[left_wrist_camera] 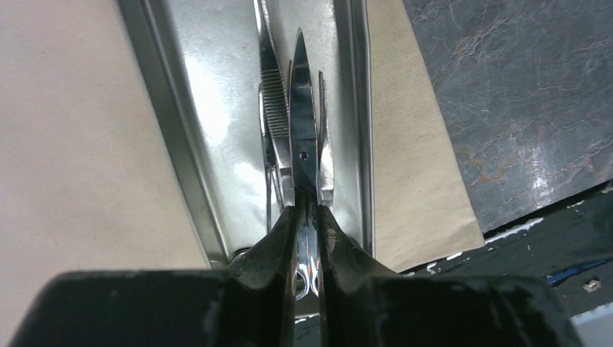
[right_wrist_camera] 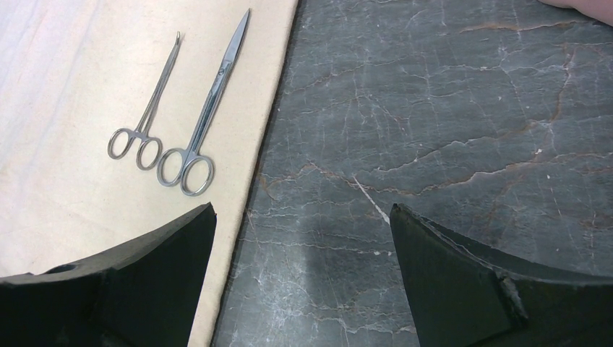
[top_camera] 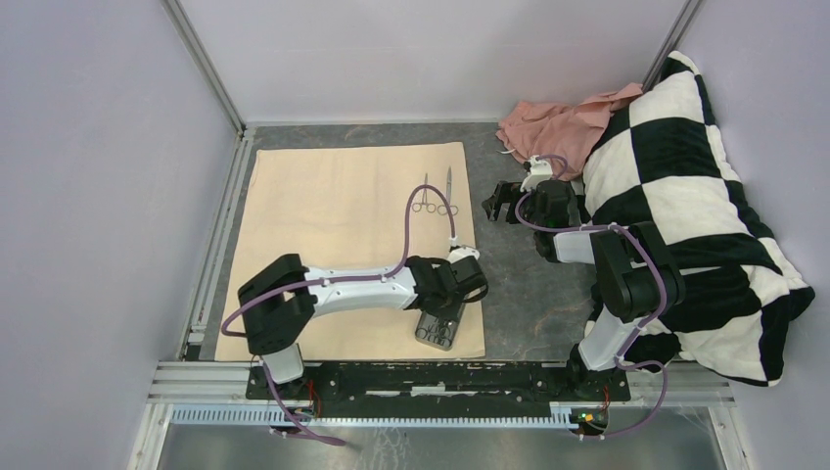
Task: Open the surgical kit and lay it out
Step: Pick up the medical item from the container, then place the medical item in the surgical kit.
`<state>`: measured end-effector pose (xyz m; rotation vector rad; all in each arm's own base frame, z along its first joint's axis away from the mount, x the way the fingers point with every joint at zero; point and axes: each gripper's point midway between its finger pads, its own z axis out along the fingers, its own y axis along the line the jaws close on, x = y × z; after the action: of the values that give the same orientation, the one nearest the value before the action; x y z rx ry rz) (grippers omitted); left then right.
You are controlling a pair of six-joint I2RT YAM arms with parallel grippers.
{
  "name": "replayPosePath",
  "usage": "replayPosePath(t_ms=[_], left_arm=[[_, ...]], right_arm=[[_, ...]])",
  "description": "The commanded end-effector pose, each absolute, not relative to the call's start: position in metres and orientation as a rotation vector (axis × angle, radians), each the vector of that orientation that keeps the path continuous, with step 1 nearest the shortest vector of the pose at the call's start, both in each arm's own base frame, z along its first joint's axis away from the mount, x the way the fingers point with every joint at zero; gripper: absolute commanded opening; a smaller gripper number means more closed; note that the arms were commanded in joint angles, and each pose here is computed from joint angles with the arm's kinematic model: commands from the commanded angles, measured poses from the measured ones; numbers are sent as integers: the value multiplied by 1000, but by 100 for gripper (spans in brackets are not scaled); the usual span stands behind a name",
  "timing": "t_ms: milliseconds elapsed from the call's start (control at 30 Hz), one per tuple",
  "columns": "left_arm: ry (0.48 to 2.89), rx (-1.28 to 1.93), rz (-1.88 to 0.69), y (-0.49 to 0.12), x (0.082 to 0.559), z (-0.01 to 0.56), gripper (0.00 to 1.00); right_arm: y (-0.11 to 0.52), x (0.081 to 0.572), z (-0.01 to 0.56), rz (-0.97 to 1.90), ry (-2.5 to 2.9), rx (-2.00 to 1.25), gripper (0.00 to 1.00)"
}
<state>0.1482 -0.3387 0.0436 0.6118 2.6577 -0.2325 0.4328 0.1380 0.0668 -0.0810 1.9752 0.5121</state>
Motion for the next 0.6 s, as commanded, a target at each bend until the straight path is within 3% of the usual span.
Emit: replayPosePath(t_ms=[0, 167, 333, 567], left_arm=[[2597, 539, -368, -340, 161, 73, 6], [2529, 474, -616, -335, 173, 96, 5], [2325, 326, -921, -311, 206, 141, 2], [2129, 210, -1037, -264, 251, 180, 2]], right_arm=[[141, 442, 80, 533, 1937, -87, 98], [158, 436, 95, 640, 1890, -146, 98], [215, 403, 145, 1053, 1689, -184, 96], [306, 352, 186, 1380, 1538, -368, 96]])
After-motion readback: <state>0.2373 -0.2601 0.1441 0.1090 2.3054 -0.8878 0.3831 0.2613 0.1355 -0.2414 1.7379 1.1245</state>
